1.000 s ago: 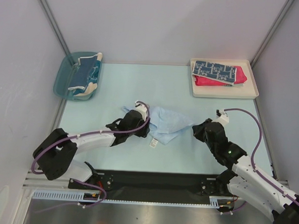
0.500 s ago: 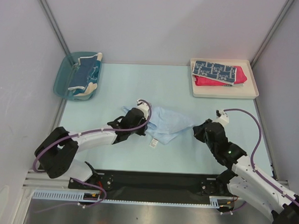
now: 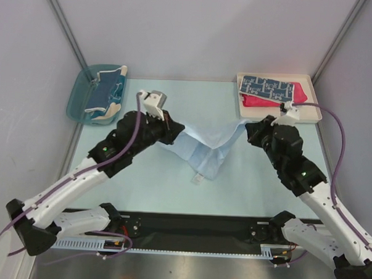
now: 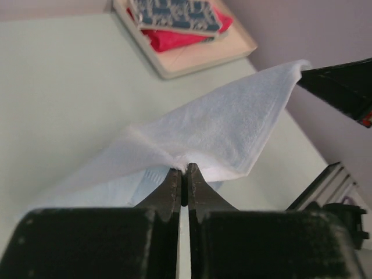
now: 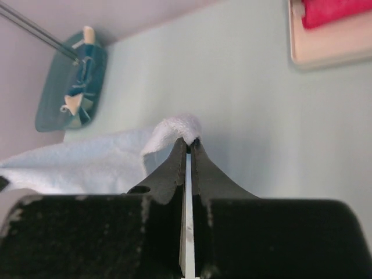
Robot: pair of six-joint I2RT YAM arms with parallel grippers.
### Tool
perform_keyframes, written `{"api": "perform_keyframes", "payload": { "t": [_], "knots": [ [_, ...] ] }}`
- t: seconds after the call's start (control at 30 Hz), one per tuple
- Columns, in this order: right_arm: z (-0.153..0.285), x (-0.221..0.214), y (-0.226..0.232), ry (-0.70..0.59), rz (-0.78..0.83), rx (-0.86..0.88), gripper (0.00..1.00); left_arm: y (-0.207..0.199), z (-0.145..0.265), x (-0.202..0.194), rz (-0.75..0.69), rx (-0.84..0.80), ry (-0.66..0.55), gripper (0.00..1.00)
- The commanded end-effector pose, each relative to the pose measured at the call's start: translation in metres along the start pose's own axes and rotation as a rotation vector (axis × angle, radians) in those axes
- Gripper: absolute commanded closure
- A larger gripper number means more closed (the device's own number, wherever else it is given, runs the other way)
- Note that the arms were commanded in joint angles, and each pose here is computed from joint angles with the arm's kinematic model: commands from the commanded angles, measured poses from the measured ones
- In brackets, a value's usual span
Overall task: Fold and stack the towels
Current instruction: Flatten out the crumpled towel
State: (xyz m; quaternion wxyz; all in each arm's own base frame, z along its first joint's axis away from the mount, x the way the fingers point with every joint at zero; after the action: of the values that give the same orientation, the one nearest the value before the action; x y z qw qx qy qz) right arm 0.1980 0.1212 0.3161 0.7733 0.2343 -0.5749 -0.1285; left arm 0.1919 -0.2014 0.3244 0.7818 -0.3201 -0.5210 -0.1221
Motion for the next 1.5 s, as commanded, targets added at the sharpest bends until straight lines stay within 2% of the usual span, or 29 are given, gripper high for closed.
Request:
{"api": "perform_keyframes", "payload": {
  "t": [0.0, 0.13, 0.33, 0.7, 1.03, 1.17, 1.47],
  "knots": [
    [0.016, 0.047, 0.024, -0.104, 0.112, 0.102, 1.00, -0.021, 0.041, 0.039, 0.038, -0.084, -0.083, 1.00],
    [0.029, 0.081, 0.046, -0.165, 0.179, 0.193, 1.00, -0.038, 0.079, 0.083, 0.020, -0.155, -0.208, 1.00],
    [0.055, 0.116, 0.068, -0.251, 0.290, 0.283, 1.00, -0.057, 0.122, 0.124, -0.011, -0.257, -0.321, 1.00],
    [0.116, 0.172, 0.082, -0.413, 0.283, 0.366, 1.00, -0.071, 0.172, 0.147, -0.037, -0.372, -0.394, 1.00],
    [0.148, 0.203, 0.092, -0.515, 0.256, 0.447, 1.00, -0.082, 0.219, 0.173, -0.049, -0.458, -0.498, 1.00],
    [0.159, 0.219, 0.101, -0.557, 0.255, 0.490, 1.00, -0.086, 0.224, 0.190, -0.067, -0.443, -0.549, 1.00],
    [0.141, 0.230, 0.122, -0.584, 0.286, 0.523, 1.00, -0.096, 0.206, 0.215, -0.085, -0.433, -0.599, 1.00]
  ]
}}
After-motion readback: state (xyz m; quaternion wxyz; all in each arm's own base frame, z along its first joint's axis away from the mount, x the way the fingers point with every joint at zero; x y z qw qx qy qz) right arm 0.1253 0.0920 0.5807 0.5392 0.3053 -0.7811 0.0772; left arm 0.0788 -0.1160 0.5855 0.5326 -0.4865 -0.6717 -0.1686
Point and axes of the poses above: each gripper's point midway between its finger pads, its own z axis back along the fingers, its own y axis along the line the jaws close on, x = y × z, the point moved 9 cm from there along z, back along the fingers
